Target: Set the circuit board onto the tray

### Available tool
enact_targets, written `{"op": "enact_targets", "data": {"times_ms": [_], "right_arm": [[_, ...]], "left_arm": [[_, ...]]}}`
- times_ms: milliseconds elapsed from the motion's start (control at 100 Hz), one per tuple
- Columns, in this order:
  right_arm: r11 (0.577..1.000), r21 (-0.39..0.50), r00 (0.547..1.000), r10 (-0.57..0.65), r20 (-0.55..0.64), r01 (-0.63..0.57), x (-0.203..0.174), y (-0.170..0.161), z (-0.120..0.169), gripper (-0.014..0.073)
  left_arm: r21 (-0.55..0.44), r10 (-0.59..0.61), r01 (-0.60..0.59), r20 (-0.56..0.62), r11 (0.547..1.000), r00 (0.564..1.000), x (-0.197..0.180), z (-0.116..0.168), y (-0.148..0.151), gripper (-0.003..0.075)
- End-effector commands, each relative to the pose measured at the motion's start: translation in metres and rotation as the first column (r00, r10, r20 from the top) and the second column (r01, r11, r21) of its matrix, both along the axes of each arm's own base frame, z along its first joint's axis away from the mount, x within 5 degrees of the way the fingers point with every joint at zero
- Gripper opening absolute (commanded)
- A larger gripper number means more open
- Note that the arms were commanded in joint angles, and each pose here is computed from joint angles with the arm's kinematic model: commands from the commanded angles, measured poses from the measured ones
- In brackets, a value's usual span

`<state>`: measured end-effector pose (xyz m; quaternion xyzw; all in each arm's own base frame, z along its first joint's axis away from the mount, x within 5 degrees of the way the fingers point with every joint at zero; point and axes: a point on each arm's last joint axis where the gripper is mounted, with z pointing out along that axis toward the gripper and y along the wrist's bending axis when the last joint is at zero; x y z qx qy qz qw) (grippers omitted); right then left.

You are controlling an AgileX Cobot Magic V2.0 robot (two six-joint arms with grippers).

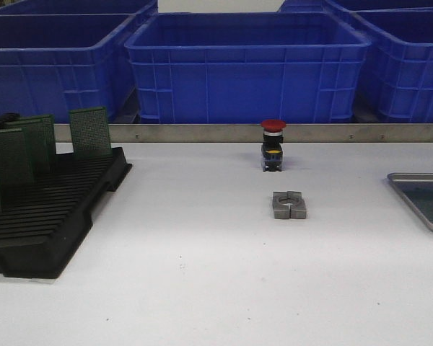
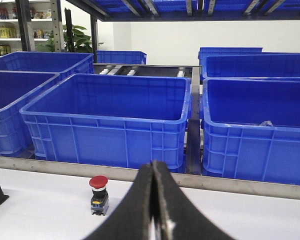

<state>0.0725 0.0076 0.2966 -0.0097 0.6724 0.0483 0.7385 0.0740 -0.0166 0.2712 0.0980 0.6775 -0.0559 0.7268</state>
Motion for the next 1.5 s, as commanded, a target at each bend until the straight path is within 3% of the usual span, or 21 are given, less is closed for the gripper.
{"op": "enact_targets", "data": {"times_ms": [0, 240, 490, 1490], "right_arm": [[0.999, 0.007, 0.999, -0.034, 0.036, 0.034, -0.001, -0.003, 0.010, -0.0068], [0.999, 0.007, 0.999, -0.034, 0.036, 0.034, -0.001, -0.003, 0.010, -0.0068], [0.999, 0.007, 0.999, -0.034, 0.036, 0.034, -0.001, -0.003, 0.010, -0.0068], [0.999, 0.007, 0.999, -0.034, 0.036, 0.034, -0.001, -0.003, 0.010, -0.0068]], "left_arm": [[-0.036, 0.027, -0.023, 0.118, 0.999, 0.993, -0.006, 0.009, 0.003, -0.0018], [-0.058, 0.143, -0.135, 0.149, 0.989, 0.979, -0.019, -0.021, 0.012, -0.0018], [-0.054, 0.160, -0.155, 0.120, 0.986, 0.980, -0.022, -0.052, 0.014, -0.0018], [-0.044, 0.160, -0.156, 0.119, 0.987, 0.980, -0.022, -0.052, 0.013, -0.0018]]}}
